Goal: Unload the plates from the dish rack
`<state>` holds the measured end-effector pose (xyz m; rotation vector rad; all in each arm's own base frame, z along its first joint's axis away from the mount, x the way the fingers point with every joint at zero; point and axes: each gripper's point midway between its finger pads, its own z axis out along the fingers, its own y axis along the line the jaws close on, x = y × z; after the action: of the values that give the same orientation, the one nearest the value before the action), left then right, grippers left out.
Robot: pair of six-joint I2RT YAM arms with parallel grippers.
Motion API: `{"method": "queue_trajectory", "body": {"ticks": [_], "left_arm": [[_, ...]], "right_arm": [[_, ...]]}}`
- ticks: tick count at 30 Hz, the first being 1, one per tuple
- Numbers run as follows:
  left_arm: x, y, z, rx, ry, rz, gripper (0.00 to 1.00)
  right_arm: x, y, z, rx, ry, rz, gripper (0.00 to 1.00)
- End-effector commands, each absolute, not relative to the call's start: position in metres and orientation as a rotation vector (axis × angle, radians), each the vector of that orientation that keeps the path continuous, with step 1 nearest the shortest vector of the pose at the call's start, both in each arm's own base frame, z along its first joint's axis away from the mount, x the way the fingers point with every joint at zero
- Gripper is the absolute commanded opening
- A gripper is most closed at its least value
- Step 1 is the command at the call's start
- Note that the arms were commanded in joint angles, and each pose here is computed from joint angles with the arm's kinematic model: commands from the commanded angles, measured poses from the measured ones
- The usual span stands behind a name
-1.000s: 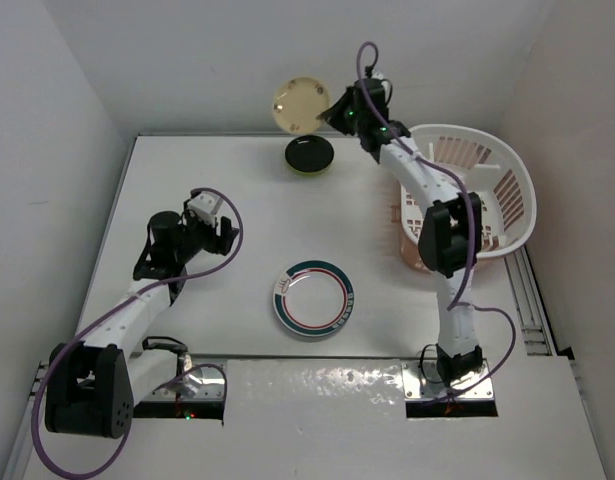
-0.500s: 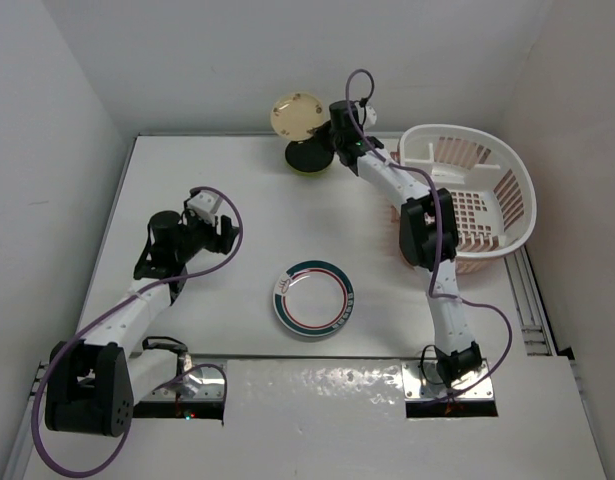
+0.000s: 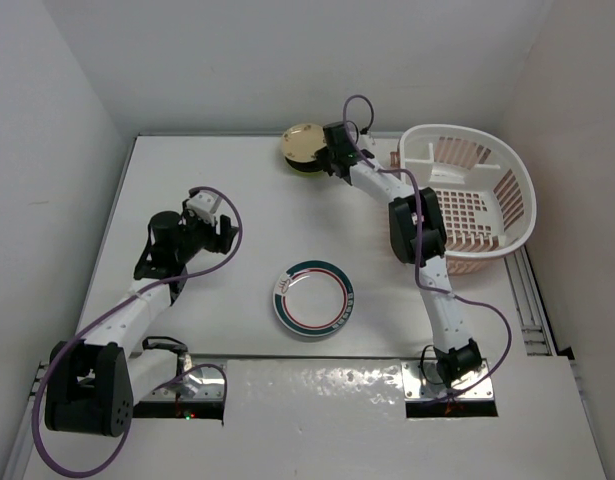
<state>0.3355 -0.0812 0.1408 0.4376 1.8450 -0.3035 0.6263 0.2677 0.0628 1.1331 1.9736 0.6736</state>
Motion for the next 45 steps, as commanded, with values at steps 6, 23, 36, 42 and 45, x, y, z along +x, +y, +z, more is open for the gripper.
{"method": "queue_trajectory", "body": {"ticks": [6, 23, 36, 42, 45], "left_arm": [[0.338, -0.078, 0.148, 0.416, 1.816, -0.281, 0.62], [0.341, -0.074, 0.146, 0.425, 1.821, -0.253, 0.63], [0.345, -0.073, 0.148, 0.421, 1.816, -0.238, 0.63], [0.351, -0.068, 0.158, 0.384, 1.798, -0.217, 0.63], [0.356, -0.064, 0.165, 0.359, 1.787, -0.194, 0.63]], "right_arm": [[0.628, 0.269, 0.076, 1.175, 1.925, 0.700, 0.05], [0.621, 0.280, 0.100, 0.936, 2.037, 0.690, 0.64], [0.581, 0.298, 0.139, 0.532, 2.188, 0.606, 0.99], [0.541, 0.300, 0.212, 0.027, 2.163, 0.603, 0.99], [0.509, 0.279, 0.235, -0.316, 2.172, 0.457, 0.99]]}}
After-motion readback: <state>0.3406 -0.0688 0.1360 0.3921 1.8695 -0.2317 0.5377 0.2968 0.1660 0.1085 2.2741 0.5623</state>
